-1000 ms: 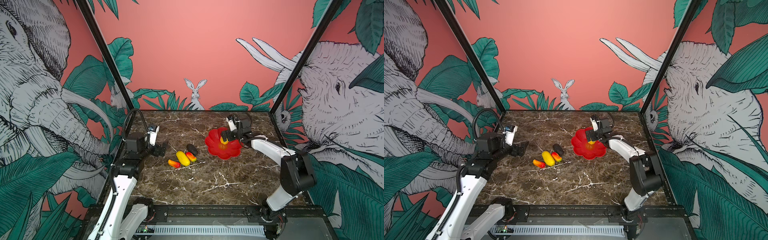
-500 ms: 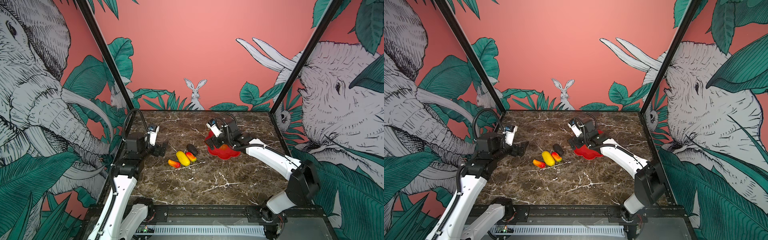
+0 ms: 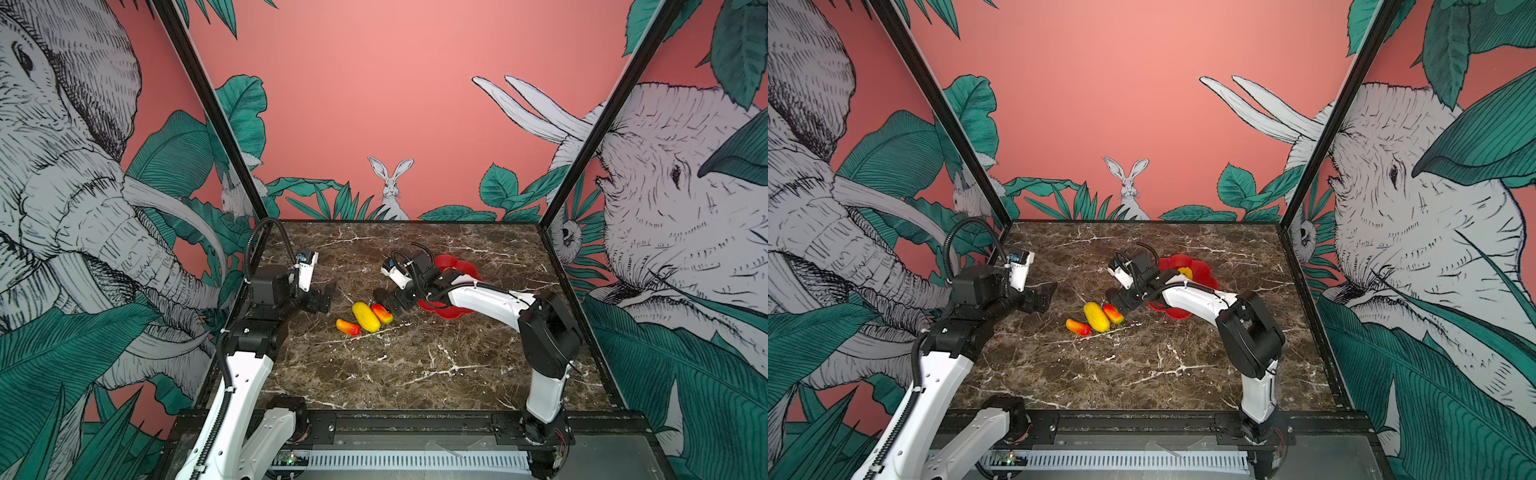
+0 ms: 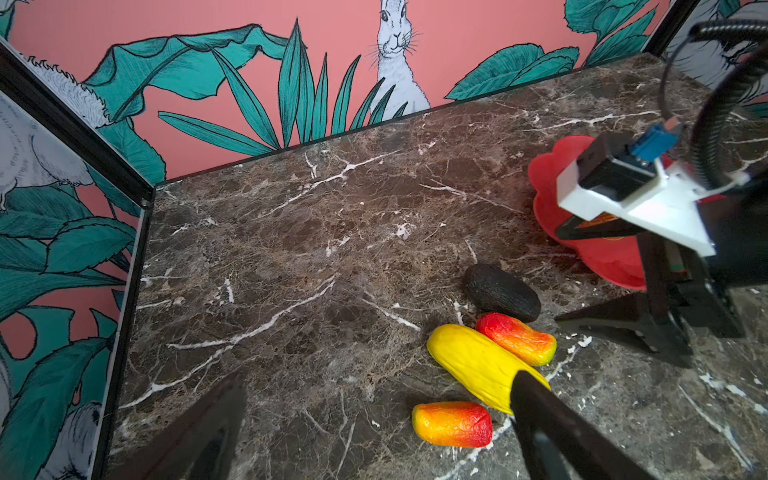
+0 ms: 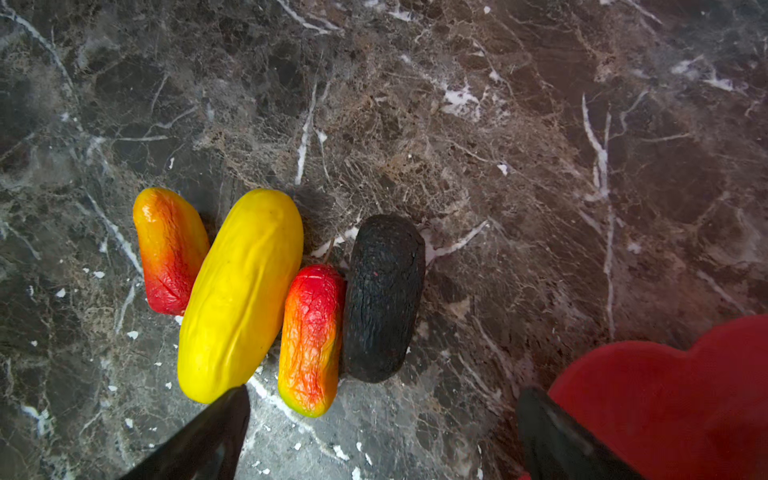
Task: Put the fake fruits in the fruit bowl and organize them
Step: 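Move the right gripper to the dark avocado and grasp it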
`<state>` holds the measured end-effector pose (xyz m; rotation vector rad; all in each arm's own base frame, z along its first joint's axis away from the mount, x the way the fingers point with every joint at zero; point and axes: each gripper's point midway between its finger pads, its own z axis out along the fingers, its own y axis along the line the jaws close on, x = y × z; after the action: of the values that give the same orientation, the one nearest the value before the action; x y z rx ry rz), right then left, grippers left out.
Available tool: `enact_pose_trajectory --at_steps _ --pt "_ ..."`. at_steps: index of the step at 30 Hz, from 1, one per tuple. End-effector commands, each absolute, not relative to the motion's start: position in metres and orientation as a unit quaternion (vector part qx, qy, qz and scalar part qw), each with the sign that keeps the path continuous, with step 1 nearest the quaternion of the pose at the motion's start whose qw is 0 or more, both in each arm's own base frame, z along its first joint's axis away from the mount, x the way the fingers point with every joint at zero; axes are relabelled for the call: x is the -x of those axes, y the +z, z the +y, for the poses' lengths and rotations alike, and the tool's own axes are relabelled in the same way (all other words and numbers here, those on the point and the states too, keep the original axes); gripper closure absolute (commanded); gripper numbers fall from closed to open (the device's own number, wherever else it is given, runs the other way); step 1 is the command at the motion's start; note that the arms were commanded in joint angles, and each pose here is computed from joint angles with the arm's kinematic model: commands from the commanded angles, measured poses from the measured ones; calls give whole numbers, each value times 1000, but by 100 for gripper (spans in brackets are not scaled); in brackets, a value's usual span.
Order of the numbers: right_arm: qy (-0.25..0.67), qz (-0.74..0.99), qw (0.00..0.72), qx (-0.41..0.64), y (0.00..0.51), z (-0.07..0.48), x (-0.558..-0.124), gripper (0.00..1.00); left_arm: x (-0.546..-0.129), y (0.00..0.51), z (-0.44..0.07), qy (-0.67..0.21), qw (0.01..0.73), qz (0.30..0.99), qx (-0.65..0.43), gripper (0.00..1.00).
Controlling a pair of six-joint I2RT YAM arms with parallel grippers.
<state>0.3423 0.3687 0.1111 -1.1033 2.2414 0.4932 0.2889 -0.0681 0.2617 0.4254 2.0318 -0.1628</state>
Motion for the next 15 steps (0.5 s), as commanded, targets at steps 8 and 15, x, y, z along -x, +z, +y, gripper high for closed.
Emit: enact_pose_trajectory --at_steps 8,15 --pt "204 845 278 410 90 388 -348 1 -285 262 -68 -65 507 840 -183 0" --pt "206 848 268 408 75 393 -351 7 -285 262 -69 -66 507 840 -184 0"
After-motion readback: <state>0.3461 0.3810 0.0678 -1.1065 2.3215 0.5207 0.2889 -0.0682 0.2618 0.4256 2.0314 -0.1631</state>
